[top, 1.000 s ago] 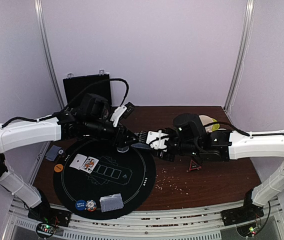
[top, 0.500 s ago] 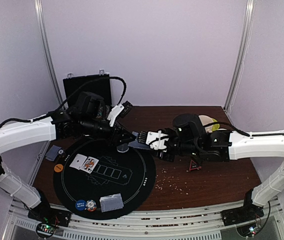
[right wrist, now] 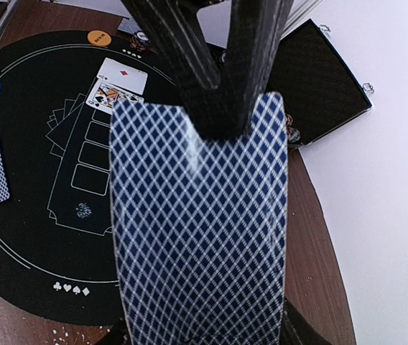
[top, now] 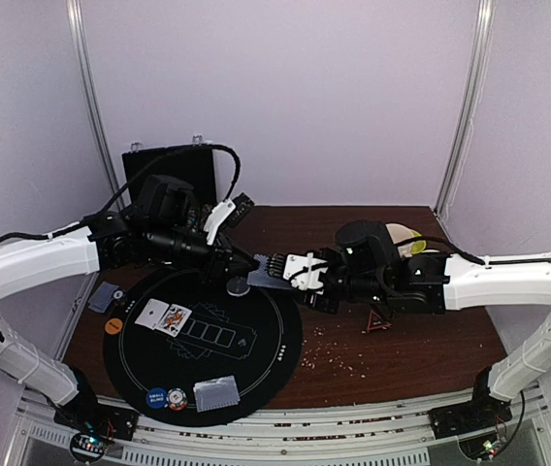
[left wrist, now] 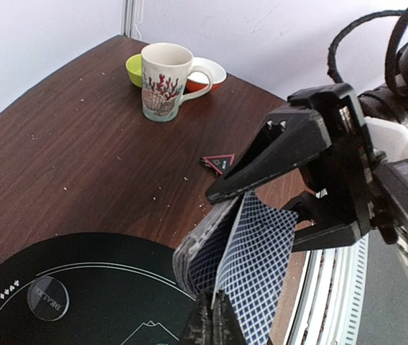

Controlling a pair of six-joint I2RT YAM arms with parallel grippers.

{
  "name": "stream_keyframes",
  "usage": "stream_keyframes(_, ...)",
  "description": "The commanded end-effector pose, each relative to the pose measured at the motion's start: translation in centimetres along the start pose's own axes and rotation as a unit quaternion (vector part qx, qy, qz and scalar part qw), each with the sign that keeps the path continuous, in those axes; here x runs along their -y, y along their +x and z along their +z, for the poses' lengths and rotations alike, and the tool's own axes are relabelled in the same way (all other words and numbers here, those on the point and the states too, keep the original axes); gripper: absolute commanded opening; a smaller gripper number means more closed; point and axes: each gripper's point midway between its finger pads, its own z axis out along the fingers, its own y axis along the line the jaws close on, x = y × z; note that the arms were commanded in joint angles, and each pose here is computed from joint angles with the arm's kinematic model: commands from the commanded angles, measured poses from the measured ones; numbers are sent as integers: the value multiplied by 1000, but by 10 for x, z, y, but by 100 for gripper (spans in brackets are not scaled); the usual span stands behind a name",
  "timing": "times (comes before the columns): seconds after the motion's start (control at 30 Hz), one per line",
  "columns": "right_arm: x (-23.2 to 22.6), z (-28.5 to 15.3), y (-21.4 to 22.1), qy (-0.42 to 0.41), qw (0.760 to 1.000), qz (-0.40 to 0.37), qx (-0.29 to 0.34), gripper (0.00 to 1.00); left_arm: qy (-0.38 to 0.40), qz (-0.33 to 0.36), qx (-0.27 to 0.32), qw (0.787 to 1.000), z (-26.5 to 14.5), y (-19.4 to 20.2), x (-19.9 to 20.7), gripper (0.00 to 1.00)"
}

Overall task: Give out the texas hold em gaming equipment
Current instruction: Pick up the poker card from the face-down deck piles, then flop the poker card into the community card area.

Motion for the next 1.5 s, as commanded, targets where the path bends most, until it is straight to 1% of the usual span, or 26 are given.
stream_keyframes(0.0,8,-4,-5,16,1000,4,4,48,5,36,39,999,-20,-24,12,0)
stream_keyframes(0.27,9,-4,-1,19,1000,8,-1,48,14,85,79,993,-43,-40,26,0)
stream_keyframes(0.37,9,-4,0,19,1000,9,-2,48,1,107,91,990,-52,-45,27,0)
stream_keyframes(0.43,9,-4,1,19,1000,9,-3,48,-30,119,95,988,-60,-50,19,0)
stream_keyframes(0.53,10,-5,2,20,1000,10,-4,48,-112,143,77,980,-74,-50,-7,0)
stream_keyframes(0.6,10,-6,2,21,1000,10,-3,48,-194,180,46,963,-86,-43,-34,0)
stream_keyframes(0.67,10,-8,2,21,1000,11,-1,48,-277,244,-13,929,-94,-22,-65,0)
stream_keyframes(0.7,10,-9,2,22,1000,11,0,48,-303,275,-45,911,-96,-8,-77,0)
stream_keyframes(0.77,11,-11,1,23,1000,12,3,48,-319,345,-123,874,-89,32,-96,0)
stream_keyframes(0.8,10,-12,1,23,1000,12,5,48,-321,368,-156,859,-85,52,-104,0)
stream_keyframes(0.87,10,-13,1,24,1000,12,5,48,-341,393,-200,830,-79,82,-121,0)
stream_keyframes(0.9,11,-13,2,25,1000,12,4,48,-343,404,-211,821,-76,91,-126,0)
stream_keyframes(0.93,11,-14,2,25,1000,12,3,48,-338,416,-219,815,-71,99,-129,0)
stream_keyframes(1.03,11,-16,2,24,1000,10,4,48,-321,442,-225,807,-53,115,-134,0)
stream_keyframes(1.17,11,-17,2,25,1000,10,3,48,-338,476,-237,776,-41,123,-150,0)
stream_keyframes(1.23,12,-19,2,25,1000,11,3,48,-340,489,-243,766,-37,125,-154,0)
stream_keyframes(1.3,12,-20,2,25,1000,11,5,48,-343,498,-239,760,-35,123,-155,0)
stream_keyframes(1.37,11,-20,3,24,1000,11,4,48,-330,507,-242,759,-32,129,-153,0)
stream_keyframes(1.47,11,-19,3,23,1000,13,5,48,-281,528,-273,754,-27,164,-147,0)
